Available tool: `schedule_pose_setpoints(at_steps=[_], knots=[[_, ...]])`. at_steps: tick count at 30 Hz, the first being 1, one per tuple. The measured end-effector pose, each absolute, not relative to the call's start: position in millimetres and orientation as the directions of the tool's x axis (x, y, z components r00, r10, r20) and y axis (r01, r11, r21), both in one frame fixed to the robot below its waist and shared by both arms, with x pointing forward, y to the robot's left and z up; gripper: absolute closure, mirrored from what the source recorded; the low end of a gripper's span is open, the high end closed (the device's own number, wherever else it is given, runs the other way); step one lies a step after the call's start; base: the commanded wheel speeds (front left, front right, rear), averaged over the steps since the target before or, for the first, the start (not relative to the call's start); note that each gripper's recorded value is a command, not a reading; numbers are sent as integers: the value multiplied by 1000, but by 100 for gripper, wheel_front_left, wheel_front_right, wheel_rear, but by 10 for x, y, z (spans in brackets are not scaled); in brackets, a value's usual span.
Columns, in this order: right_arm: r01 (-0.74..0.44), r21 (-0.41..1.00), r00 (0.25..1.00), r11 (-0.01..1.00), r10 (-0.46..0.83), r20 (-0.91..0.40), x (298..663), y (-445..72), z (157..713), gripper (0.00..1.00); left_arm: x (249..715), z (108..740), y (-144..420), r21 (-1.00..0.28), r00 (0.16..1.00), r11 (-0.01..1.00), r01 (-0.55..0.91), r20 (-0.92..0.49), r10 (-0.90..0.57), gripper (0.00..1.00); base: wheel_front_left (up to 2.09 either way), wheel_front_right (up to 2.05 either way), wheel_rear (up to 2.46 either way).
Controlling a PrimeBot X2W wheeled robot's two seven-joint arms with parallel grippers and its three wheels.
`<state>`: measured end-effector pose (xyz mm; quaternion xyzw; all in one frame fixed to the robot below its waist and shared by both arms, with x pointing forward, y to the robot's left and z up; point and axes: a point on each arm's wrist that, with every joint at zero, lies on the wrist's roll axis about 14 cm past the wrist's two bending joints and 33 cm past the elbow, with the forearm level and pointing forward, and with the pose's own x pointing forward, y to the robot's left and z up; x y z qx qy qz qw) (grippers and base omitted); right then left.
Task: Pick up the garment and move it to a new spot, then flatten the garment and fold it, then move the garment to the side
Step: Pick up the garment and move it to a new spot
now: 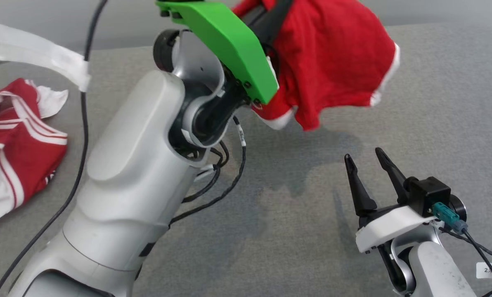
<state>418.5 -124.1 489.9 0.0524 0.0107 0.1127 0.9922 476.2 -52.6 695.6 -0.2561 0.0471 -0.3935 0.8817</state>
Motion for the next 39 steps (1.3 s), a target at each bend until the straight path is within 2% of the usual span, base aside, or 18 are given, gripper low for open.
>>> schedule_pose_setpoints(at_steps=[4,8,11,17,18,19,20,28,32,39], knots=[[-146,112,989,983,147,-4,4120,-1516,4903,0,4672,6547,-947,-485,615,536,691,3,-789,100,0,0,0],[-84,114,996,990,86,-17,4086,-1726,4840,0,4641,5959,-1155,-467,572,569,677,-153,-806,100,0,0,0],[-62,114,997,992,66,-29,4116,-1796,4779,0,4780,5521,-1048,-430,597,644,633,-259,-759,100,0,0,0],[-56,116,996,992,64,-66,4173,-1806,4621,0,5104,4724,-474,-312,677,813,492,-450,-582,100,0,0,0],[-61,117,995,991,69,-65,4192,-1787,4617,0,5119,4624,-376,-299,682,831,469,-475,-556,97,0,0,0],[-66,118,995,991,74,-63,4212,-1770,4621,0,5134,4549,-287,-279,689,847,452,-494,-530,85,0,0,0],[-79,120,994,990,86,-61,4239,-1726,4619,0,5181,4468,-111,-241,715,876,418,-507,-480,0,0,0,0],[-126,126,990,984,133,-46,4307,-1558,4670,0,5249,4387,483,-34,802,937,348,-507,-317,0,0,0,0],[-137,130,989,982,142,-34,4305,-1516,4718,0,5187,4727,276,-13,820,901,433,-410,-400,0,0,0,0],[-122,126,992,984,125,-13,4267,-1576,4802,0,4968,4991,-234,6,768,817,576,-345,-539,0,0,0,0]])
